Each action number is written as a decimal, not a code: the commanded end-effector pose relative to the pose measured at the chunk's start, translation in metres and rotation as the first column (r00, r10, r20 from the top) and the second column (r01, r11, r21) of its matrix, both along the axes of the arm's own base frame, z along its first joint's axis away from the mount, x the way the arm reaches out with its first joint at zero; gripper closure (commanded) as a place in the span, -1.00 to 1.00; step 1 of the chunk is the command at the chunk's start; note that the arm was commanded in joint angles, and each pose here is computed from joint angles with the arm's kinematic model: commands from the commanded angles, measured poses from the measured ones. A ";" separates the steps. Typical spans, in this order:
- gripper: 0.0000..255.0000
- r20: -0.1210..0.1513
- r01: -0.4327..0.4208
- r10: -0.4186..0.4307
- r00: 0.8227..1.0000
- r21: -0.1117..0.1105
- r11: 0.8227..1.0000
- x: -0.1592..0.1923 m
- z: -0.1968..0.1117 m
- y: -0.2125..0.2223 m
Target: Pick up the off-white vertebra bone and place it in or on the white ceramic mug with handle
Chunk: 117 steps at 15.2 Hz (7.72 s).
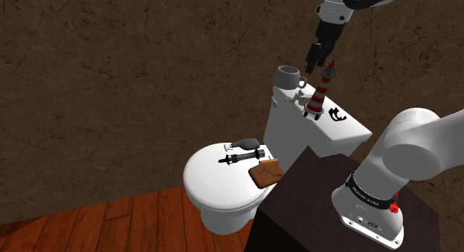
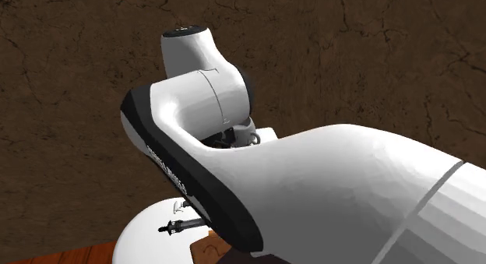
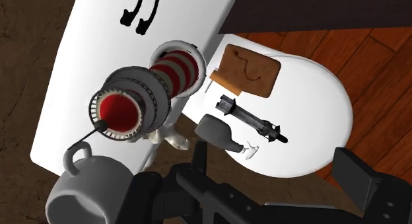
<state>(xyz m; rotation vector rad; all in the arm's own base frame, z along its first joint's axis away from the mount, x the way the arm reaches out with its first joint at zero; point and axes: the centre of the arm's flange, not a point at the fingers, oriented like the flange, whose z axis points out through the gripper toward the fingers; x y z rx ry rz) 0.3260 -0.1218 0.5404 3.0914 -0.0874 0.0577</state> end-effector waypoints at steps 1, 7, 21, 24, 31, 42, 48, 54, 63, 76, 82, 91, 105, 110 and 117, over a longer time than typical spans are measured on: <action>-1.00 0.001 -0.017 0.017 1.000 0.005 1.000 0.006 -0.013 -0.022; -1.00 -0.001 -0.062 0.063 0.998 0.024 0.998 0.027 -0.054 -0.089; -1.00 -0.003 -0.156 0.157 0.988 0.063 0.986 0.080 -0.150 -0.224; -1.00 -0.003 -0.156 0.157 0.988 0.063 0.986 0.080 -0.166 -0.224; -1.00 -0.003 -0.156 0.157 0.988 0.063 0.986 0.081 -0.185 -0.224; 1.00 -0.003 -0.156 0.157 0.988 0.063 0.986 0.081 -0.185 -0.224; -1.00 -0.038 -0.050 0.056 0.998 0.132 0.990 0.062 -0.186 -0.224; -1.00 -0.116 0.141 -0.115 0.987 0.242 0.960 0.029 -0.196 -0.218; -1.00 -0.116 0.141 -0.115 0.987 0.242 0.960 0.027 -0.224 -0.212; 1.00 -0.115 0.141 -0.115 0.987 0.242 0.960 0.031 -0.230 -0.213; 1.00 -0.116 0.141 -0.115 0.987 0.242 0.960 0.027 -0.198 -0.212; 1.00 -0.116 0.141 -0.115 0.987 0.242 0.960 0.027 -0.151 -0.212; 1.00 -0.116 0.141 -0.115 0.987 0.242 0.960 0.027 -0.077 -0.212; 1.00 -0.116 0.141 -0.115 0.987 0.242 0.960 0.027 -0.050 -0.212; 1.00 -0.116 0.141 -0.115 0.987 0.242 0.960 0.084 -0.048 -0.267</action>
